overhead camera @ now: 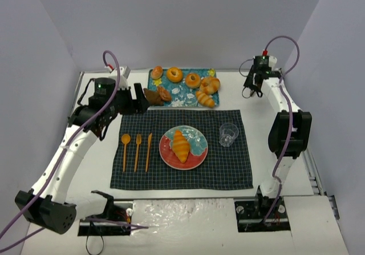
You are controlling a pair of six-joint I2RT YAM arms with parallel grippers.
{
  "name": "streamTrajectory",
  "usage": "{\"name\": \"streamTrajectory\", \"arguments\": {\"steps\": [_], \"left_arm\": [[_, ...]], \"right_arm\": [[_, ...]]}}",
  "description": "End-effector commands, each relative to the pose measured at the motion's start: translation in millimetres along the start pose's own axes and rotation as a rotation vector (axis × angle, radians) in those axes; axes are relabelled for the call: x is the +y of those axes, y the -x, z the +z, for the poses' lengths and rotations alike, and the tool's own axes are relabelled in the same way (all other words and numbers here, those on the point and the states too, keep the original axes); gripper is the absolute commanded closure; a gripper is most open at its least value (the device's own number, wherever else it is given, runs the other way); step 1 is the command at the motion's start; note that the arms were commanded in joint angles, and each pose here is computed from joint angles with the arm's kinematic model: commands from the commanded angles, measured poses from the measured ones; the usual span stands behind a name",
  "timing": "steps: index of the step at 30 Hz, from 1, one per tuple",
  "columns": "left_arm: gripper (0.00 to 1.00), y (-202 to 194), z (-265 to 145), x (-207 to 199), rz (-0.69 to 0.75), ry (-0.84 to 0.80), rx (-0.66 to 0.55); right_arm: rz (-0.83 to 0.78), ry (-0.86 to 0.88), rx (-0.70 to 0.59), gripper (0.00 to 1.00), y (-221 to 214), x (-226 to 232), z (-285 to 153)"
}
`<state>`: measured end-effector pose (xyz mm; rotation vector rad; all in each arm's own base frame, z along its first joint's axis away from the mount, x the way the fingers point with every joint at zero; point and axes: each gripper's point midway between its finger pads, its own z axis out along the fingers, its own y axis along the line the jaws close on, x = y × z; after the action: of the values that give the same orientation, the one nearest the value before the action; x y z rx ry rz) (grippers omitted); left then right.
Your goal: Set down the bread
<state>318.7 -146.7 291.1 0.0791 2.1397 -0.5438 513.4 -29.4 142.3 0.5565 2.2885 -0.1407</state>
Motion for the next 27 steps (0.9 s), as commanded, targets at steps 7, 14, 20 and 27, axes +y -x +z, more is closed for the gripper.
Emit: {"name": "streamTrajectory", "arguments": {"steps": [7, 14, 20, 27], "left_arm": [[0.27, 34.9, -18.1, -12.1, 0.032, -0.032, -0.118], [0.27, 33.5, -17.0, -11.6, 0.034, -0.031, -0.112], [0.27, 32.9, -15.7, -10.9, 0.034, -0.029, -0.11], [0.27, 32.5, -12.3, -9.4, 0.034, -0.023, -0.106]], "right_arm": [[0.029, -0.078, -0.105, 0.51, 10.0, -40.0, 46.3], [0.011, -0.085, -0.058, 0.47, -19.3, -44.1, 68.4], [0.0, -0.08, -0.023, 0.46, -33.6, -43.7, 81.7], [-0.019, -0.074, -0.008, 0.4, -40.8, -43.2, 85.3]]}}
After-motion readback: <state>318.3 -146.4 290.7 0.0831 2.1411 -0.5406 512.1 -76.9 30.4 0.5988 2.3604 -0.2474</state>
